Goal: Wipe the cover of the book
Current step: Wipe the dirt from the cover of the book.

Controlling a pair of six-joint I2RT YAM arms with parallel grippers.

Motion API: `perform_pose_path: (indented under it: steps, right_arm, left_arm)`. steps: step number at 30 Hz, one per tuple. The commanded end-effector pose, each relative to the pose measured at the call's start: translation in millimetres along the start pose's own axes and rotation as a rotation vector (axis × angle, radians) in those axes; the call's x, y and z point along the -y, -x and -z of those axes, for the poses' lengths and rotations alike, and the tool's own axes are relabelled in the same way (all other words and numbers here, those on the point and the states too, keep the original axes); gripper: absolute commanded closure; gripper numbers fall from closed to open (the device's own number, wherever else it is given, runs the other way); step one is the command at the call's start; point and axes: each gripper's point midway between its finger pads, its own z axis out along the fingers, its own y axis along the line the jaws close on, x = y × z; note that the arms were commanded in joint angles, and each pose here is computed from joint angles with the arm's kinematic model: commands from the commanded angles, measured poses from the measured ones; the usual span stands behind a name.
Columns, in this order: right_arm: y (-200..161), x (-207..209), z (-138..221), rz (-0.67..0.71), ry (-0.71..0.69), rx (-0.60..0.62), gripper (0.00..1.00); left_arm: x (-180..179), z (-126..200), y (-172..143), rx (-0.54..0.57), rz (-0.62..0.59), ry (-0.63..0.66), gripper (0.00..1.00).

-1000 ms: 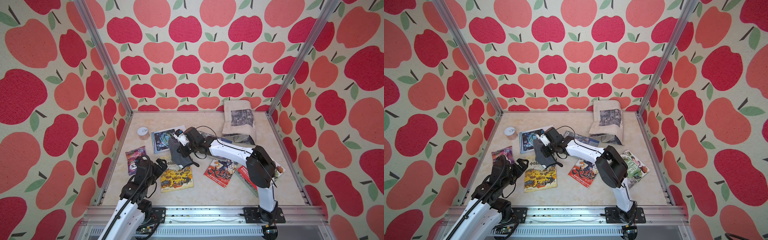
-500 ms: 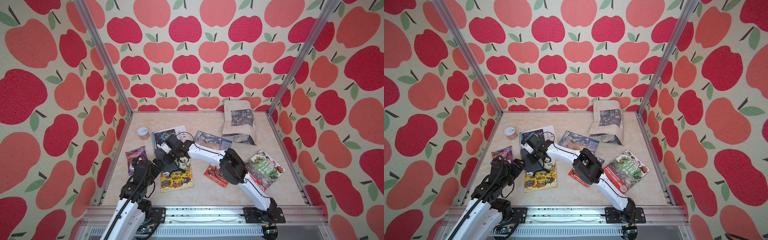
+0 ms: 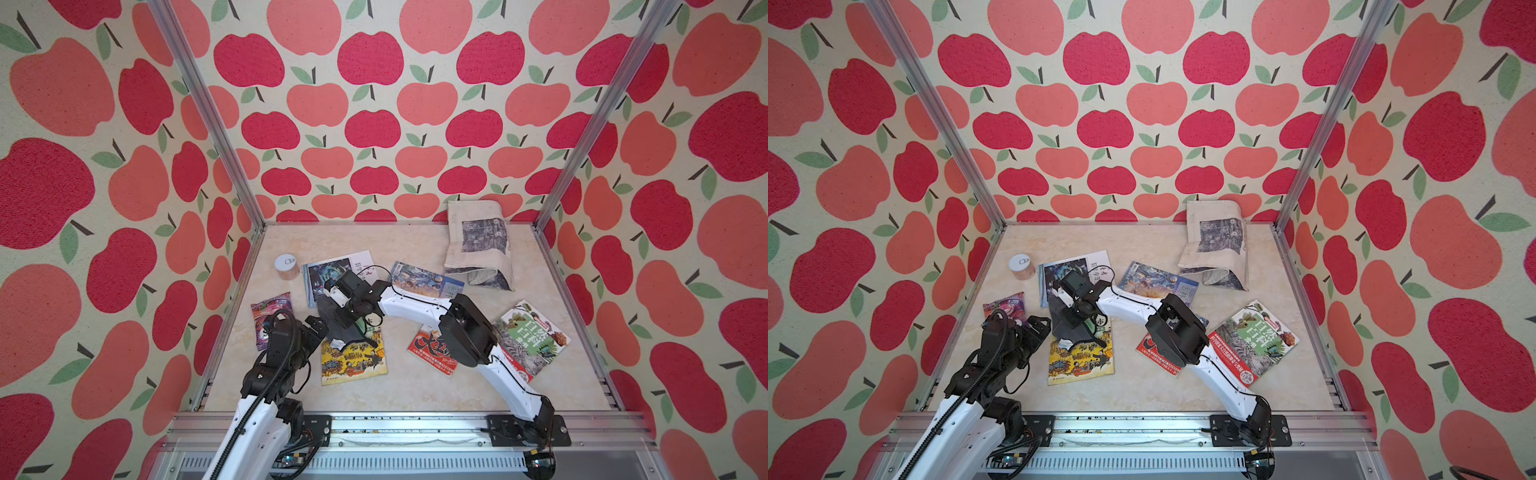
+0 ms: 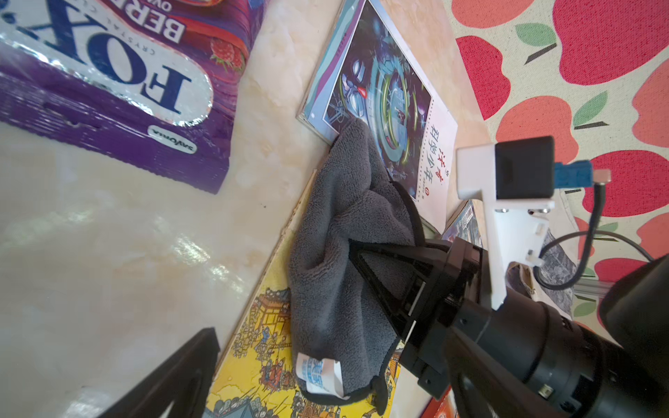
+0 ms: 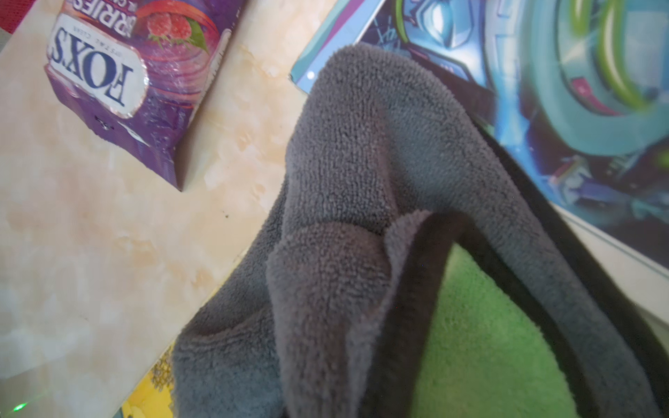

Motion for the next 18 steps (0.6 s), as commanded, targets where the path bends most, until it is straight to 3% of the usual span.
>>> perform_pose_path:
  steps: [1,18]
  right_arm:
    - [-42.5,38.6,1.6,-0.084,-0.100,-0.109,1.00]
    - [-82.5,76.4,44.5,-0.157,-0.180,-0.095,1.00]
  left_arm:
    - [-0.1,-5.9,-3.6,-0.016,0.023,-0.011,0.01]
    - [2.8,-18.2,-7.6,-0.042,0.007,-0.009,0.01]
